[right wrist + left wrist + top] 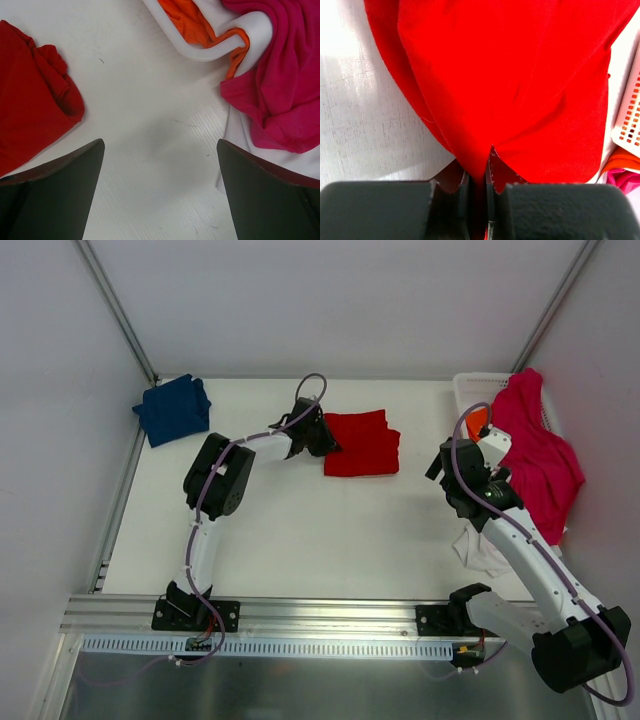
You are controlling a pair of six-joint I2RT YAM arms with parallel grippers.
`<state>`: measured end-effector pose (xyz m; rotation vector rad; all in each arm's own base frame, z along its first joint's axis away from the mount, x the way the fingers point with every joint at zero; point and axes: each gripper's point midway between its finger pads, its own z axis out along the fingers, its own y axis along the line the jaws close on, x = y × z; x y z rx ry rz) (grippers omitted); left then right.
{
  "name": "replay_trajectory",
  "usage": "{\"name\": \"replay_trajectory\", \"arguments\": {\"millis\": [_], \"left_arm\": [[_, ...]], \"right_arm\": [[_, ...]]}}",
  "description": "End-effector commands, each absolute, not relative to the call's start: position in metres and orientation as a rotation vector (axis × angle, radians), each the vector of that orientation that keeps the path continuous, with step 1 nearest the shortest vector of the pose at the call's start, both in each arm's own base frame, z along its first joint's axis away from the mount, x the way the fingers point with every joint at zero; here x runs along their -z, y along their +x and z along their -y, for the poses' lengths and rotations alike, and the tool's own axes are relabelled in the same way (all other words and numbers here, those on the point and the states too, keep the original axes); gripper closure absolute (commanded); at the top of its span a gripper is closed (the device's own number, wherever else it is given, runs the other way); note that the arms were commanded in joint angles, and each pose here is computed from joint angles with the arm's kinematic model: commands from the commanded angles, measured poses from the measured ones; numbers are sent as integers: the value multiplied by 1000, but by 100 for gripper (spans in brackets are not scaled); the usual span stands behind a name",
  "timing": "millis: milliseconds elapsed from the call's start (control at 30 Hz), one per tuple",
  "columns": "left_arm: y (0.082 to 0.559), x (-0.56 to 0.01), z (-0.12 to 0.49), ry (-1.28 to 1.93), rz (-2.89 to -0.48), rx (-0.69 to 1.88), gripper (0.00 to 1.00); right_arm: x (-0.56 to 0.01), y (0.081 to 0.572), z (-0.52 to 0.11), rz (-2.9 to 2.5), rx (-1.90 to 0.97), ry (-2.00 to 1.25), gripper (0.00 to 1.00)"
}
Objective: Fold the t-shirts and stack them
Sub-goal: Neatly place the folded tshirt to the corner
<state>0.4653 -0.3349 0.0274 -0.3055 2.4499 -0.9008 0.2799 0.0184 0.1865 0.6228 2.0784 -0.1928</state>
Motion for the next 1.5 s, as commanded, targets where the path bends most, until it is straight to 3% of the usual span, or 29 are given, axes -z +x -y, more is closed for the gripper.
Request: {"name": "replay_trajectory", "arguments": {"millis": [0,300,633,933,1100,1467], "left_arm": [[464,-15,321,-270,-2495,772,100],[529,-116,270,-24,-2342,644,100],[572,-131,183,286,-2272,334,100],[596,-104,84,220,-2322,25,100],[605,-129,29,180,-2275,-139,100],[603,-195,-59,11,-2143,-164,100]], "right_arm": [[-187,278,-15,-2063,193,648,1],[-181,281,-22,-2070,144,653,1],[-162,283,-31,-2095,84,655,1],[-144,284,-32,-2121,33,668,1],[-136,282,-33,-2135,17,669,1],[-128,280,-39,-2148,-46,676,1]]}}
